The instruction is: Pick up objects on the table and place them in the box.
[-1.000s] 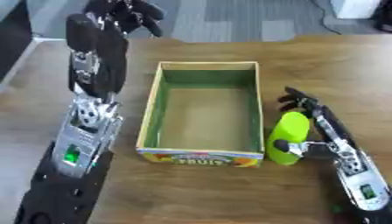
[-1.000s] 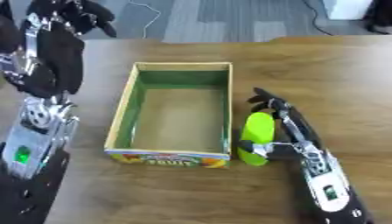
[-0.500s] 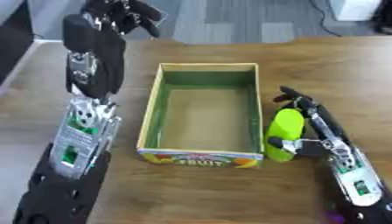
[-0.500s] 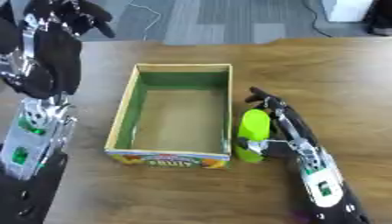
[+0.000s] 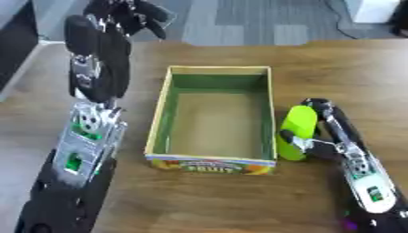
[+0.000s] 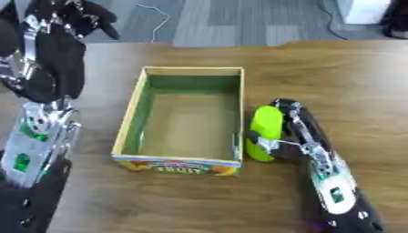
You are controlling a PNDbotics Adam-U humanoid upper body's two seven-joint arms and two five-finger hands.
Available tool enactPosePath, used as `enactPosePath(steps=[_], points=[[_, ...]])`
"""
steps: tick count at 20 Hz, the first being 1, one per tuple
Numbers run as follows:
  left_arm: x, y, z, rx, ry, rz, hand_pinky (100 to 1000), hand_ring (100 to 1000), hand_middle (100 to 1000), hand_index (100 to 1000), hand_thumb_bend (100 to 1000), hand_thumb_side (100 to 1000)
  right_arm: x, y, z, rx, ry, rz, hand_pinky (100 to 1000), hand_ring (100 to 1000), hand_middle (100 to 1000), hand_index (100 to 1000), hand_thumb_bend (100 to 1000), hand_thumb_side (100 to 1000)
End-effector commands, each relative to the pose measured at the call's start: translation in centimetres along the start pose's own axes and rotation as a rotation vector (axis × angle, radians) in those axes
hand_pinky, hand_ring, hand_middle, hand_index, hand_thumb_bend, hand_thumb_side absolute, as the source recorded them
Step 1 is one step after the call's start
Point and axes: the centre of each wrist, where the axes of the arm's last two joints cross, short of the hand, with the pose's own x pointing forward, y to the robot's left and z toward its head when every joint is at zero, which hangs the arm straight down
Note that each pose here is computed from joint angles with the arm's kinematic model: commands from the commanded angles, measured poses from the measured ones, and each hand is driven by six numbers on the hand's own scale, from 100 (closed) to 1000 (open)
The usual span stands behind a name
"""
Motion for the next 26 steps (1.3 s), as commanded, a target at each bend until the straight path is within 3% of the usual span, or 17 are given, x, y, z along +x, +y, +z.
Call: enactPosePath(steps=[1, 3, 5, 7, 12, 18, 22, 26], points=[[0.6, 0.2, -0.4, 0.004, -0.025, -0.003, 399, 543, 638, 730, 635, 965, -1.2, 1.7, 1.4, -0.075, 0.103, -0.036, 100, 225, 310, 549, 438, 561], [0.6, 0.2, -0.3, 0.005, -0.025, -0.003, 399, 543, 638, 730, 636, 966, -1.2, 1.8, 1.4, -0.137, 0.132, -0.044, 100, 105, 245, 518, 327, 495], [0.5, 0.2, -0.3, 0.005, -0.024, -0.003, 398, 543, 638, 730, 635, 966, -1.3, 2.0, 1.5, -0.192, 0.161, -0.055, 100, 100, 183, 477, 172, 401], [0.5, 0.2, -0.3, 0.005, -0.023, -0.004, 398, 543, 638, 730, 635, 966, -1.2, 2.0, 1.4, -0.245, 0.185, -0.071, 100, 100, 163, 457, 129, 394], [0.5, 0.2, -0.2, 0.004, -0.020, -0.005, 398, 543, 639, 730, 636, 966, -0.7, 1.0, 0.8, -0.310, 0.166, -0.067, 100, 100, 146, 431, 113, 398], [0.5, 0.3, 0.0, 0.005, -0.011, -0.012, 398, 543, 639, 730, 636, 967, 1.7, -4.0, -1.6, -0.384, 0.040, -0.074, 100, 100, 162, 442, 100, 444], [0.4, 0.4, 0.1, 0.006, -0.005, -0.017, 398, 542, 639, 730, 637, 967, 4.1, -7.0, -3.4, -0.356, -0.062, -0.031, 100, 100, 175, 445, 100, 500], [0.4, 0.5, 0.3, 0.007, 0.001, -0.019, 398, 542, 639, 730, 637, 967, 5.9, -8.1, -4.8, -0.299, -0.133, 0.022, 100, 100, 182, 444, 100, 540]])
